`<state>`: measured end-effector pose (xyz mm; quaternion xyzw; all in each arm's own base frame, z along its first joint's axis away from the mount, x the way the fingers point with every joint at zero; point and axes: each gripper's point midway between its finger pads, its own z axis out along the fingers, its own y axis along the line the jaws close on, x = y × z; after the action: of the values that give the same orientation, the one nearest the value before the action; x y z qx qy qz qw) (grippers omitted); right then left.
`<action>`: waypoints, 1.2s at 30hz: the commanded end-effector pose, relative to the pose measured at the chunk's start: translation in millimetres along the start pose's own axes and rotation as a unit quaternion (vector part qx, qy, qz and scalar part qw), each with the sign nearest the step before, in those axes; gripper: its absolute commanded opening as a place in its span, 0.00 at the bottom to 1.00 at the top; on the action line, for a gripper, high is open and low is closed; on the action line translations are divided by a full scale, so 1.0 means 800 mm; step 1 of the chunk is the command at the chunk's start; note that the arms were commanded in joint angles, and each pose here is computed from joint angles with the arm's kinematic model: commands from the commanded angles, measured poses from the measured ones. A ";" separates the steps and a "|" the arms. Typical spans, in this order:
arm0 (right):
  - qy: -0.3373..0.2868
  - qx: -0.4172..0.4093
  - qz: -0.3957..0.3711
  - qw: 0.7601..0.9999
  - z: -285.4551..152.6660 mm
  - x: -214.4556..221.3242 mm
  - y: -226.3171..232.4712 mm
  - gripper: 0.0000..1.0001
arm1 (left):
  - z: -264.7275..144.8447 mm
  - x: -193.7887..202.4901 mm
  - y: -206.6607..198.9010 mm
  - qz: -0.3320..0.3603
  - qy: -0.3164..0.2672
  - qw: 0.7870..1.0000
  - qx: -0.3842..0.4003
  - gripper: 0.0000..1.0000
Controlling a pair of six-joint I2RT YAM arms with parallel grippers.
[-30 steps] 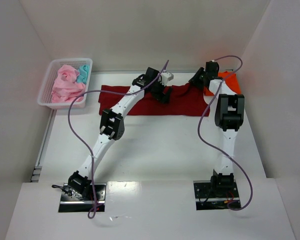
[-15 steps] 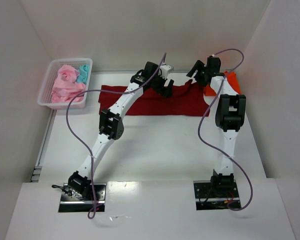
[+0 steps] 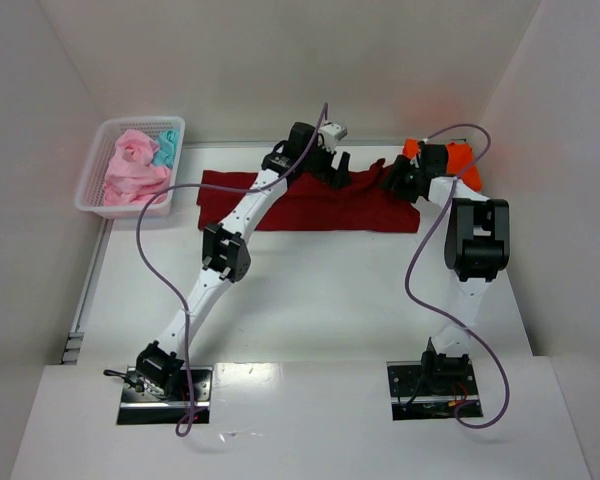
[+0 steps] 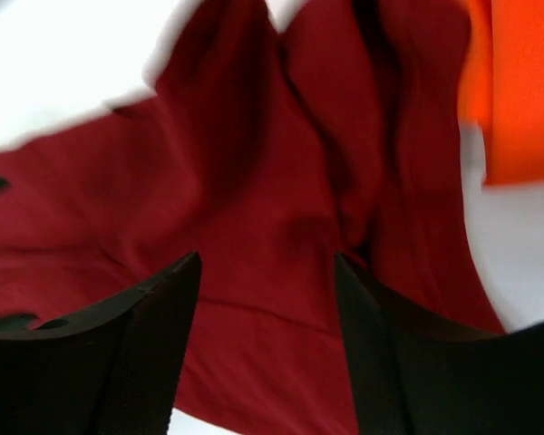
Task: Fold and stack the t-shirts
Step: Fold the other side of the tshirt into a rectangle
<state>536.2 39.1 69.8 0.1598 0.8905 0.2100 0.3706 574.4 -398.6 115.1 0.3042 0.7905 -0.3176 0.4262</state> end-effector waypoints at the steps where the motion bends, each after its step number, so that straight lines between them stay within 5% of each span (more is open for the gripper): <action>1: -0.051 -0.019 -0.049 0.997 -0.024 -0.034 0.018 0.65 | 0.001 -0.003 0.014 -0.009 -0.014 1.000 -0.008 1.00; 9: -0.042 0.006 -0.053 0.998 -0.022 -0.023 0.002 0.57 | 0.017 0.017 0.028 -0.040 -0.011 0.999 -0.026 0.99; 18: -0.021 0.051 -0.057 0.997 -0.034 0.004 -0.025 0.35 | 0.025 0.023 0.034 -0.064 -0.018 0.997 -0.036 0.96; 23: -0.017 0.072 -0.054 0.996 -0.039 0.006 -0.033 0.35 | 0.029 0.033 0.032 -0.071 -0.013 0.997 -0.027 0.96; 32: -0.011 0.070 -0.057 0.996 -0.041 0.013 -0.034 0.35 | 0.030 0.030 0.025 -0.074 -0.016 0.997 -0.012 0.74; 36: -0.002 0.086 -0.054 0.995 -0.043 0.022 -0.043 0.35 | 0.030 0.030 0.023 -0.078 -0.015 0.997 -0.007 0.73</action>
<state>497.8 15.5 42.1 0.1471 0.9167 0.1278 0.3488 584.9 -394.2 59.8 0.2338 0.8266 -0.3258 0.3949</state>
